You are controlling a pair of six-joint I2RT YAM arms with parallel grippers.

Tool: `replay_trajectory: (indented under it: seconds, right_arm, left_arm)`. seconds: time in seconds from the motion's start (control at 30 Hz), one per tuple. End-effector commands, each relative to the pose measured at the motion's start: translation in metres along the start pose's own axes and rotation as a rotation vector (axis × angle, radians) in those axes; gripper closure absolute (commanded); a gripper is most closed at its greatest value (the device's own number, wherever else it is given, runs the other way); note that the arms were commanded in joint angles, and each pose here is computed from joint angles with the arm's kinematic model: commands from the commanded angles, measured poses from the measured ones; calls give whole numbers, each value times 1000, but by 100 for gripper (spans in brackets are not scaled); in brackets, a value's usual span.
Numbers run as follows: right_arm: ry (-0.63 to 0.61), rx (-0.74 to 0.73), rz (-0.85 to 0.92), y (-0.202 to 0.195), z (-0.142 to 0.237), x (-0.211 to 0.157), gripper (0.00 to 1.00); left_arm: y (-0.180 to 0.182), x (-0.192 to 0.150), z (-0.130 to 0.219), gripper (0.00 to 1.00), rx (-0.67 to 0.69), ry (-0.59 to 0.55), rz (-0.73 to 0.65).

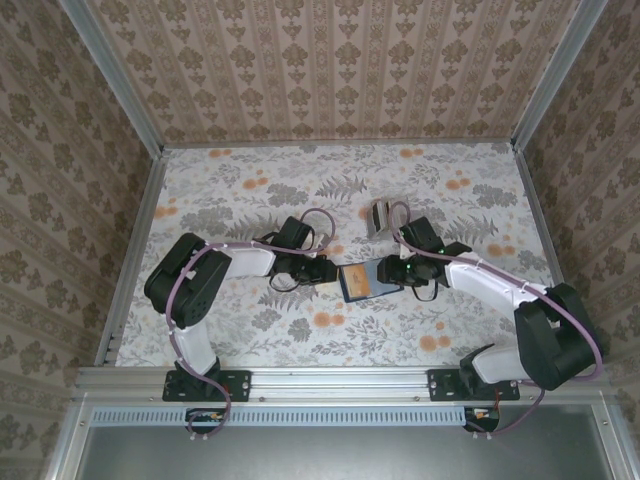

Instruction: Put the credit cards into the card holder

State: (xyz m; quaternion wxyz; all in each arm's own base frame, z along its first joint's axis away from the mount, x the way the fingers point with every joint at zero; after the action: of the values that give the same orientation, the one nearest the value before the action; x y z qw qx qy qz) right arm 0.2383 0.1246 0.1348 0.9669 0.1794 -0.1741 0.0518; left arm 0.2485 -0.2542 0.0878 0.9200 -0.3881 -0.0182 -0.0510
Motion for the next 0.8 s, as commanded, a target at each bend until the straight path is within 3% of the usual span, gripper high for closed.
replay_trajectory:
  seconds: [0.0, 0.3, 0.77]
  right_arm:
    - [64, -37, -30, -8, -14, -13, 51]
    - [121, -10, -36, -9, -35, -14, 58]
    - [85, 121, -17, 5, -30, -3, 74]
  left_arm:
    - [3, -3, 3, 77, 8, 2, -3]
    - [6, -7, 5, 78, 16, -1, 3]
    - [8, -10, 6, 78, 17, -7, 6]
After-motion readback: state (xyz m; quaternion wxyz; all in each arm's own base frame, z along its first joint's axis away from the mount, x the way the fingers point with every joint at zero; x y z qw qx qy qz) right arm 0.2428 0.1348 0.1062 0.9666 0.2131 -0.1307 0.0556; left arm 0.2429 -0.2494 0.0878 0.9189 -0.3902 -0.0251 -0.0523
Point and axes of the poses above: each hand's point on the last joint's axis, 136 mm out from that joint toward the fingers, its own z axis back along the fingers, its own y axis along the line the jaws close on, x = y × z, the point moved 9 cm from there along z, back along the fingers, and after that the axes turned 8 degrees about z, right-handed, at the moved point
